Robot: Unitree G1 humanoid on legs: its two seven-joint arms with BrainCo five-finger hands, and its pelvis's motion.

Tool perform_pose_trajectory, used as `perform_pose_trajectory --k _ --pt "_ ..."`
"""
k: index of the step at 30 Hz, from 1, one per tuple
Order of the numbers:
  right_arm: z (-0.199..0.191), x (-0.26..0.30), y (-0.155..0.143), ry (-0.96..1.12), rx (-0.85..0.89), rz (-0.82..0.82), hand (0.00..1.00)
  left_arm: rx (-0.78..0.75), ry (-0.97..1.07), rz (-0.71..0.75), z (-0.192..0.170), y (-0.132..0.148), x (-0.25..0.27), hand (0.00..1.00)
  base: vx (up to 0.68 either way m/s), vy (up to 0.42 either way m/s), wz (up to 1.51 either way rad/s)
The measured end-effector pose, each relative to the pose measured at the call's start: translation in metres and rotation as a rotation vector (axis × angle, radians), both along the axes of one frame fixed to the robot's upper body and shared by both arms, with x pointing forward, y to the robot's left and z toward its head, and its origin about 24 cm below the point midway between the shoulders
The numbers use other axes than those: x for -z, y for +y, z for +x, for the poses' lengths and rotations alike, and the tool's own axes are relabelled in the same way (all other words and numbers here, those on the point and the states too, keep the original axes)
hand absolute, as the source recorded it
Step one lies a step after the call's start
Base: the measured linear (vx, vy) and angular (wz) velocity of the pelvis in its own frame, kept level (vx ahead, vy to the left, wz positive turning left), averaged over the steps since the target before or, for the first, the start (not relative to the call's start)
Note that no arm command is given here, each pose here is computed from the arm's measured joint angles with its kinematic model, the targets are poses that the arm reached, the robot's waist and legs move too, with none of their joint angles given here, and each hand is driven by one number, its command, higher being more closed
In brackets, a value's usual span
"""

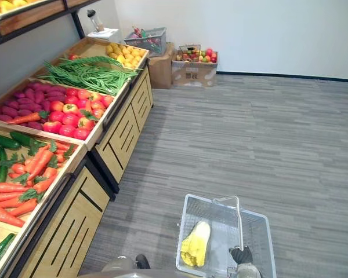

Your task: Pick vegetable in the basket

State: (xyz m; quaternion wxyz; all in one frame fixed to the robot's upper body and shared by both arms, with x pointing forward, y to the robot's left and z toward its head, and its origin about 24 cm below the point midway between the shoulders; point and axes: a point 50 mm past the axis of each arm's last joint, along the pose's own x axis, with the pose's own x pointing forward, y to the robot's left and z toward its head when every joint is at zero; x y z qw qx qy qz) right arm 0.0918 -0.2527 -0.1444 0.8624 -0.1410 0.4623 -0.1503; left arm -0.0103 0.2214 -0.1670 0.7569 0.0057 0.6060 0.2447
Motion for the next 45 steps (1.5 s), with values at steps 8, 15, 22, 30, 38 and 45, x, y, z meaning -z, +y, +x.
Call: perform_pose_trajectory --k 8,15,22,30,38,45 --pt "0.016 -0.003 0.009 -0.045 -0.068 0.019 1.00 0.191 -0.287 0.068 0.092 0.013 -0.020 0.00 0.20 0.078 0.50" --pt "0.012 -0.002 0.011 -0.038 -0.063 -0.002 1.00 0.229 -0.396 0.063 0.114 0.008 -0.029 0.00 0.41 -0.181 0.65" --pt "0.027 -0.012 -0.009 -0.052 -0.071 -0.025 1.00 0.183 -0.195 0.021 0.052 0.005 -0.009 0.00 0.38 -0.372 0.84" --pt "0.012 -0.002 -0.004 0.041 -0.102 0.026 1.00 0.047 -0.074 0.047 0.022 0.007 -0.004 0.00 0.26 -0.201 0.60" --pt "-0.005 0.006 0.009 0.056 -0.031 0.073 1.00 0.008 -0.050 0.060 0.012 0.014 -0.004 0.00 0.11 0.064 1.21" --pt "-0.005 0.009 0.022 0.039 -0.072 0.082 1.00 0.006 -0.067 0.047 0.014 0.006 -0.003 0.00 0.00 0.004 0.31"
